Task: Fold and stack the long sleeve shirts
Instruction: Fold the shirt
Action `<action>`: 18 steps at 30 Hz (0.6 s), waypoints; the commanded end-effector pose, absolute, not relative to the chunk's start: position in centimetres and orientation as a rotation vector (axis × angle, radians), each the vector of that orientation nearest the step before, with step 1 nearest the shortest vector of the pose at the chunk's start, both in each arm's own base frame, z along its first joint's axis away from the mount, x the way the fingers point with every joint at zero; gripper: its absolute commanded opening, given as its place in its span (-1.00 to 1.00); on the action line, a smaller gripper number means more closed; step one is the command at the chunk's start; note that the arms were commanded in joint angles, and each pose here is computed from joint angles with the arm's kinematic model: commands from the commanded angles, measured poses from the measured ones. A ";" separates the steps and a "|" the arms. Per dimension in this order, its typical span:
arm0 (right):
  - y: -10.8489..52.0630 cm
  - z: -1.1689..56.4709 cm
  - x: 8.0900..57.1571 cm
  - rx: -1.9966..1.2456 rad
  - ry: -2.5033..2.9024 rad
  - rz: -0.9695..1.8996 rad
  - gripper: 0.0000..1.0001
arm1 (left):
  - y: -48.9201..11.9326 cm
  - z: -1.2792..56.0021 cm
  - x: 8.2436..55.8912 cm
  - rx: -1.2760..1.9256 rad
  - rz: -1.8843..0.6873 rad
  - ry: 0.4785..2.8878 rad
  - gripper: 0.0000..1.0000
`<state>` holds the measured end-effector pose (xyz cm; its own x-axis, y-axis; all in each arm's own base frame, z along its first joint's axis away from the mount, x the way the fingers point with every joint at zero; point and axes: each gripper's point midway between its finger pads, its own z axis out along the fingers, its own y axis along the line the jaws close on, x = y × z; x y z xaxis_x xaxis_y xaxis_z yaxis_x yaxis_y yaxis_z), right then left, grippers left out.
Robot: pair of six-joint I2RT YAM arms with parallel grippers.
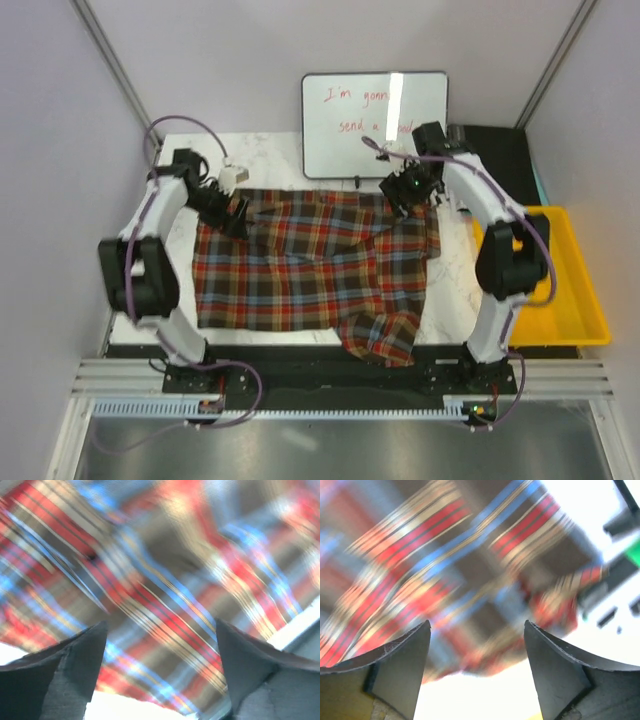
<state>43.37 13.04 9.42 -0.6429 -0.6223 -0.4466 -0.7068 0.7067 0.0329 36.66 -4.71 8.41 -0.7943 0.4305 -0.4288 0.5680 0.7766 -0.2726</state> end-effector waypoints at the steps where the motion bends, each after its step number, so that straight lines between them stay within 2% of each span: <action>1: 13.7 17.2 33.2 -1.219 2.329 0.502 0.71 | -5.8 16.3 28.9 1.014 -0.702 2.344 0.99; 2: 13.3 18.5 30.5 -1.259 2.295 0.512 0.71 | -5.5 15.7 27.3 1.060 -0.732 2.324 0.99; 4: 11.9 15.7 25.7 -1.456 2.281 0.549 0.71 | -4.8 16.3 25.0 1.070 -0.730 2.290 0.99; 8: 8.8 14.2 19.0 -1.734 2.118 0.415 0.76 | -4.7 14.4 20.9 1.135 -0.728 2.271 0.99; 11: 8.4 13.5 14.7 -1.960 2.075 0.475 0.75 | -5.0 13.7 19.3 1.142 -0.702 2.260 0.99; 18: 11.7 13.7 8.0 -2.167 2.020 0.697 0.61 | -3.8 12.3 18.9 1.078 -0.538 2.297 0.95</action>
